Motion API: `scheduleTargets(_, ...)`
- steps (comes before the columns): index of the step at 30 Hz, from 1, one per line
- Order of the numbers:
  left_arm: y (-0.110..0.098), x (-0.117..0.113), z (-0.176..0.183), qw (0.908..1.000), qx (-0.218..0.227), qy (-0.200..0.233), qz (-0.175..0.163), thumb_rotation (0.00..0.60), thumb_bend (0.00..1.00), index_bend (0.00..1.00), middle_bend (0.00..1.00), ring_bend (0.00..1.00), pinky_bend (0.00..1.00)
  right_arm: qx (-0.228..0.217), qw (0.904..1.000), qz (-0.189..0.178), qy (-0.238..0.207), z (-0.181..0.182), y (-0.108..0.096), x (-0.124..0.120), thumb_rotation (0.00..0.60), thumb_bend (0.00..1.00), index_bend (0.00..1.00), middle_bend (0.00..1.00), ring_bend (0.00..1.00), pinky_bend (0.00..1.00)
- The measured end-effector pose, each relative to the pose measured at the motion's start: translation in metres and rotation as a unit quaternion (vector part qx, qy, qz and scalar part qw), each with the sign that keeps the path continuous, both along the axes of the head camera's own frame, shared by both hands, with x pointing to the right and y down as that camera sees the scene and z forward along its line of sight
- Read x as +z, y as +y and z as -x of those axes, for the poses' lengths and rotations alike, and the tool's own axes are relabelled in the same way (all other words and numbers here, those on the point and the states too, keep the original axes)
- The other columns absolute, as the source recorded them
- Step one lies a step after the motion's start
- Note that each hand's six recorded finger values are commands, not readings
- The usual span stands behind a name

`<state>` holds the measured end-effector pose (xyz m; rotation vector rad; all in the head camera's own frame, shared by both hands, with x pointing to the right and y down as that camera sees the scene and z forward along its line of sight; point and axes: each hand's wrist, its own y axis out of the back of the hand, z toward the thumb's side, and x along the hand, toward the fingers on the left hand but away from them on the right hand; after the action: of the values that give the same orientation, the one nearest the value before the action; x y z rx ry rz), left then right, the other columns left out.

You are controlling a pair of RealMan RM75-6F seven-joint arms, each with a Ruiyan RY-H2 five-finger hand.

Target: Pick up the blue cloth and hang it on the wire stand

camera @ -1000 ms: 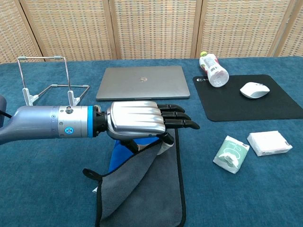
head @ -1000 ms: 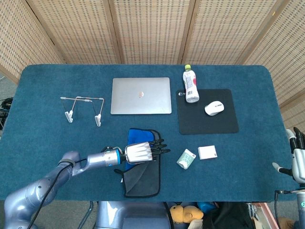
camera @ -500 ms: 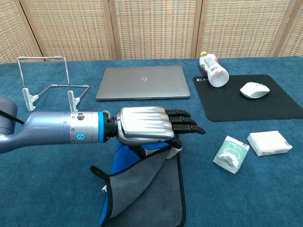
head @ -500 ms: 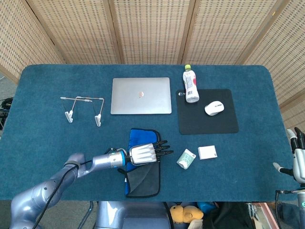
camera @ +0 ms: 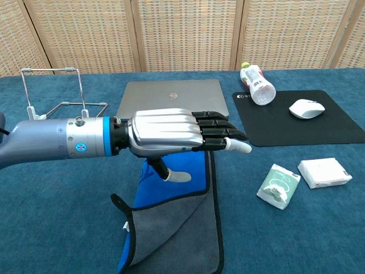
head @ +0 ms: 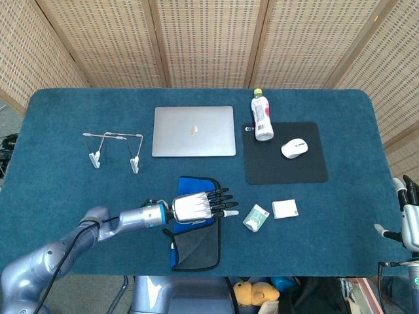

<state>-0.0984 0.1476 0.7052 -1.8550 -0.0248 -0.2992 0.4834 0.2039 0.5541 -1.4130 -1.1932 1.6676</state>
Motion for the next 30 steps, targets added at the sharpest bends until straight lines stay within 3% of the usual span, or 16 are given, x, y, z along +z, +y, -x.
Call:
scheduleTargets(11, 0.0, -0.024, 0.066, 0.9992, 0.024, -0.02, 0.023, 0.6, 0.37, 0.29, 0.0, 0.0, 0.0, -0.005, 1.0, 0.002, -0.001, 0.004, 0.001, 0.001, 0.6, 0.0, 0.0, 0.0, 0.0, 0.0)
scheduleTargets(19, 0.016, -0.016, 0.098, 0.9978, 0.046, -0.048, 0.008, 0.6, 0.37, 0.3, 0.0, 0.0, 0.0, -0.008, 1.0, 0.004, 0.0, 0.006, 0.002, 0.001, 0.6, 0.0, 0.0, 0.0, 0.0, 0.0)
scheduleTargets(26, 0.027, -0.01, 0.098, 0.9959, 0.08, -0.033, -0.025, 0.6, 0.37, 0.28, 0.0, 0.0, 0.0, -0.006, 1.0, 0.002, 0.0, 0.004, 0.002, 0.0, 0.6, 0.0, 0.0, 0.0, 0.0, 0.0)
scheduleTargets(30, 0.031, -0.008, 0.099, 0.9954, 0.089, -0.024, -0.026, 0.6, 0.37, 0.29, 0.0, 0.0, 0.0, -0.005, 1.0, 0.002, 0.0, 0.003, 0.002, 0.0, 0.6, 0.0, 0.0, 0.0, 0.0, 0.0)
